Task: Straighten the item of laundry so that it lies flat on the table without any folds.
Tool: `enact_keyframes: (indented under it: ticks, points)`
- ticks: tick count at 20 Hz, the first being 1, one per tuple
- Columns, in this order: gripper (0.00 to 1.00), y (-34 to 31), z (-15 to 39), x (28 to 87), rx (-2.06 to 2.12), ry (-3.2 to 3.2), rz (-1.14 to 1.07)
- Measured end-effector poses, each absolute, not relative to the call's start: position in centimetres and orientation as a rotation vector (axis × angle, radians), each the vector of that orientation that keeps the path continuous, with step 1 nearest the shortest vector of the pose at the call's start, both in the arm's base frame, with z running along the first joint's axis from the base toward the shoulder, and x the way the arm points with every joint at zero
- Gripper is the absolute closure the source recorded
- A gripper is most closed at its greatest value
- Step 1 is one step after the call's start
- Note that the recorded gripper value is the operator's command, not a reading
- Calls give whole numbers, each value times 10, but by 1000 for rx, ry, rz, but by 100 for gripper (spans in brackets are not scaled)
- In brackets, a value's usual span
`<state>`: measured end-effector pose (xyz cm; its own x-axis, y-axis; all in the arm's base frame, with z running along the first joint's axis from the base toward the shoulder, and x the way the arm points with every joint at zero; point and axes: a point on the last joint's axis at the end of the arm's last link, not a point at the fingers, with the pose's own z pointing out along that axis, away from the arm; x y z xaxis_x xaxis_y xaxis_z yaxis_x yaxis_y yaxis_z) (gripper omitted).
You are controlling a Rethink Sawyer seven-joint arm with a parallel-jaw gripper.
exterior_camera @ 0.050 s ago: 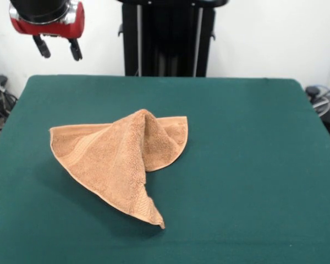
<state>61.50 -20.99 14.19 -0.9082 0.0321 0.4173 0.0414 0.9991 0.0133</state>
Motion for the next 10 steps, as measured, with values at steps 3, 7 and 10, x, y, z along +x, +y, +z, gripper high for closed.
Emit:
enact_keyframes:
  ticks: [3,7,10]
  points:
    - [0,-211,139,618,-52,-2708,-31]
    - [0,-212,130,621,-51,-2705,-36]
    - [0,-211,121,619,-49,-2692,-46]
